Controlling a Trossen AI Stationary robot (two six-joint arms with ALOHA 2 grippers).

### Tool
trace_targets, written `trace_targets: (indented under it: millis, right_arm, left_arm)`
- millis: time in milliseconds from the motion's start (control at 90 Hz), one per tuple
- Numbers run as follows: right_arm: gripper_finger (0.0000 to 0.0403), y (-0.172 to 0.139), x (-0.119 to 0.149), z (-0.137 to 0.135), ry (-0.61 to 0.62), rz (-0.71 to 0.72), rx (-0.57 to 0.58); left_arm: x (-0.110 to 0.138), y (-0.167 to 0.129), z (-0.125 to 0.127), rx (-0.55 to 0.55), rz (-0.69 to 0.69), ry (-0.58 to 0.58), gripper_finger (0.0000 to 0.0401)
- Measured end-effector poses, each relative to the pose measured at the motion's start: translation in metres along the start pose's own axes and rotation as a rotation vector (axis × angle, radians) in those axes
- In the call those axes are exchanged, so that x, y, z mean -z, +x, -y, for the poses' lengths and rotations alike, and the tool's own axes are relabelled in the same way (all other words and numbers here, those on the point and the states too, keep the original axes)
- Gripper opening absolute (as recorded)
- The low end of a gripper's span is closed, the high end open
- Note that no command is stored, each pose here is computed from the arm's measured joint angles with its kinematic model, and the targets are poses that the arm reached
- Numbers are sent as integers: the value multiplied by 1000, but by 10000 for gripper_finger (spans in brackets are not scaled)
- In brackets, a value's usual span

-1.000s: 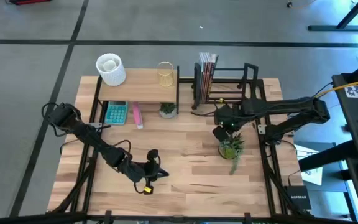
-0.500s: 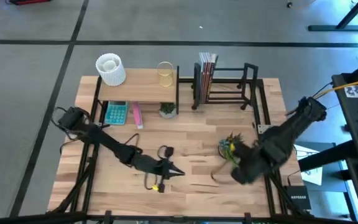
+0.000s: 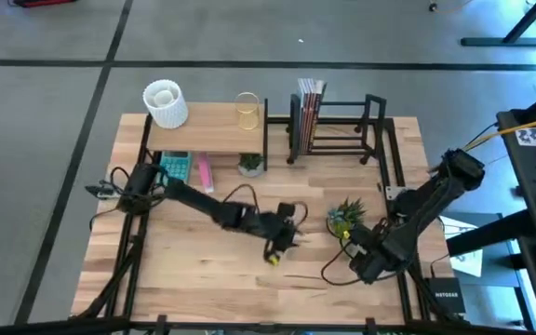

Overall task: Stock shelves
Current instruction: Put the black plant vase on the shelf

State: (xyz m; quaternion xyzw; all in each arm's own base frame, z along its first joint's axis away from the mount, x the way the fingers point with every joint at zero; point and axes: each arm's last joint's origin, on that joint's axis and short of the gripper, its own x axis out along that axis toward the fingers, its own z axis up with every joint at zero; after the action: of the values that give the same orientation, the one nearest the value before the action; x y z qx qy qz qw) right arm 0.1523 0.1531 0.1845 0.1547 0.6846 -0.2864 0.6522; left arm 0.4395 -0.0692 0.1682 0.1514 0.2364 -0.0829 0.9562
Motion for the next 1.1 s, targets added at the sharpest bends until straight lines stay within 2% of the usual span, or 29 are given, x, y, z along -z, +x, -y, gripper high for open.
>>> trace_targets:
  millis: [189,356,544,678,856,1100]
  right_arm:
    - [302,18,-16,7,-59,9,6]
    - [302,21,-27,11,-109,53,33]
    - [302,29,-37,14,-166,75,19]
    - [302,37,-46,13,-199,103,-22]
    - [302,36,-59,4,-241,234,-95]
    - [302,34,-71,-5,-216,331,-183]
  left_arm:
    - [22,12,-39,22,16,12,243]
    - [42,31,-46,7,21,30,269]
    - [38,52,-57,-4,47,23,281]
    - [36,65,-57,40,45,12,290]
    - [41,77,-48,106,7,12,292]
    - [43,78,-34,138,-35,-43,293]
